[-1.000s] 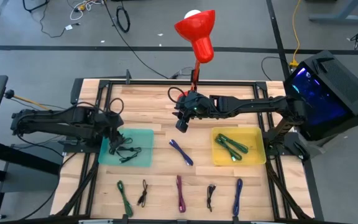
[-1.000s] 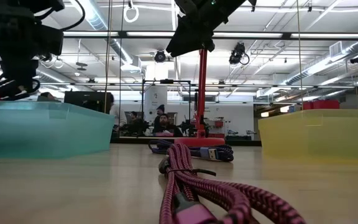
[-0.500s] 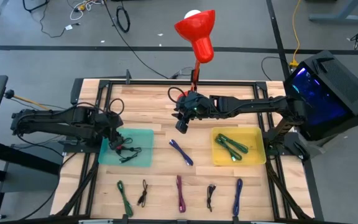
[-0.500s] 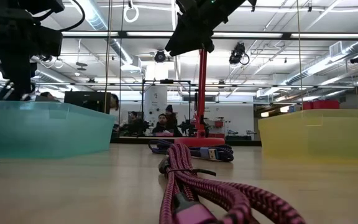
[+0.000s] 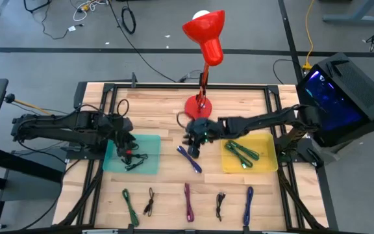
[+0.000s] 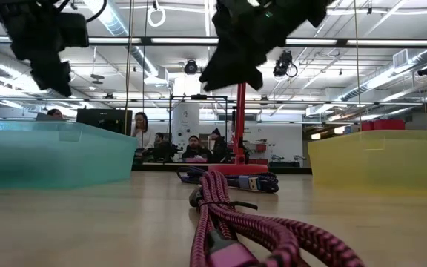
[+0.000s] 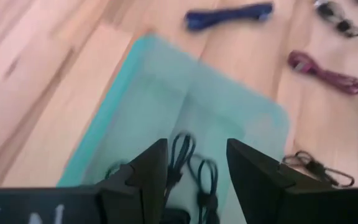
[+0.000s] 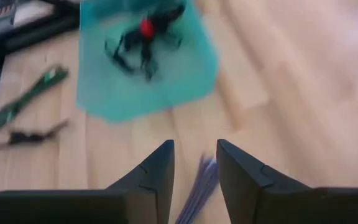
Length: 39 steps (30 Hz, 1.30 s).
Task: Pick & Place USB Port
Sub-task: Put the purple charger cable into the yellow bin
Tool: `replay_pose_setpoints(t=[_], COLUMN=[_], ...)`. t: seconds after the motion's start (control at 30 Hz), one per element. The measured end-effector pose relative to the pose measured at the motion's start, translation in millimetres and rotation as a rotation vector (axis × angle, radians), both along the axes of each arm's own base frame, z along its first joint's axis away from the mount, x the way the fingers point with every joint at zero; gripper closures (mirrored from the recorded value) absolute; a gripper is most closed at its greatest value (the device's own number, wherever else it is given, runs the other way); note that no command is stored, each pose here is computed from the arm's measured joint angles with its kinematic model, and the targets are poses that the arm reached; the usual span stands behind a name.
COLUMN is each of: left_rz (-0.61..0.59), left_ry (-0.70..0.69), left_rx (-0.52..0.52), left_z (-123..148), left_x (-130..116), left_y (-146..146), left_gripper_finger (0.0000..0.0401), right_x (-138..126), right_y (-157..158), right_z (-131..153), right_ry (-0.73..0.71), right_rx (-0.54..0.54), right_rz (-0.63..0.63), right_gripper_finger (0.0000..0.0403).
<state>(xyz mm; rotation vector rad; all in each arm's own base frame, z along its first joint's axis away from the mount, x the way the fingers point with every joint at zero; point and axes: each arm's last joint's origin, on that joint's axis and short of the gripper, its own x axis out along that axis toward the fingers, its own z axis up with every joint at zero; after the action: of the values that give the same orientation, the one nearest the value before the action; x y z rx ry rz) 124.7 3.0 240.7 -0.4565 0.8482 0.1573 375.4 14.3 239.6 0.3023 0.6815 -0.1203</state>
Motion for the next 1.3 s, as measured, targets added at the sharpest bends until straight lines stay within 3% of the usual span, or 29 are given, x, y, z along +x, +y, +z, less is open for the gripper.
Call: replay_pose_setpoints(t=[0.13,0.37,0.53,0.73,0.93,1.1,1.3], left_rz=[-0.010,0.010,0.007,-0.005,-0.002,-0.001,-0.001], left_ry=[-0.063,-0.066,-0.066,-0.073,-0.075,-0.074,-0.073], left_rx=[0.045,0.101,0.104,0.116,0.119,0.122,0.123], left_z=[4.1,4.4,4.4,4.9,5.1,5.0,4.9], left_x=[4.4,4.8,4.9,5.4,5.5,5.7,5.6], left_y=[0.8,2.4,2.4,2.5,2.6,2.7,2.7], left_gripper_finger=[0.0229,0.0229,0.0229,0.0229,0.0229,0.0229,0.0229], right_x=[-6.7,-14.1,-10.1,16.6,28.1,26.7,21.6], right_y=[20.8,43.3,48.0,55.5,55.0,55.5,55.3], right_z=[-16.1,-22.2,-32.0,-51.2,-44.2,-47.5,-51.5], right_ry=[0.013,0.055,0.091,0.238,0.361,0.394,0.446], right_rx=[0.039,-0.041,-0.018,0.003,-0.078,-0.048,-0.031], right_rz=[0.018,0.002,0.042,0.119,0.081,0.058,0.023], right_gripper_finger=[0.0282,0.0286,0.0294,0.0303,0.0305,0.0301,0.0267])
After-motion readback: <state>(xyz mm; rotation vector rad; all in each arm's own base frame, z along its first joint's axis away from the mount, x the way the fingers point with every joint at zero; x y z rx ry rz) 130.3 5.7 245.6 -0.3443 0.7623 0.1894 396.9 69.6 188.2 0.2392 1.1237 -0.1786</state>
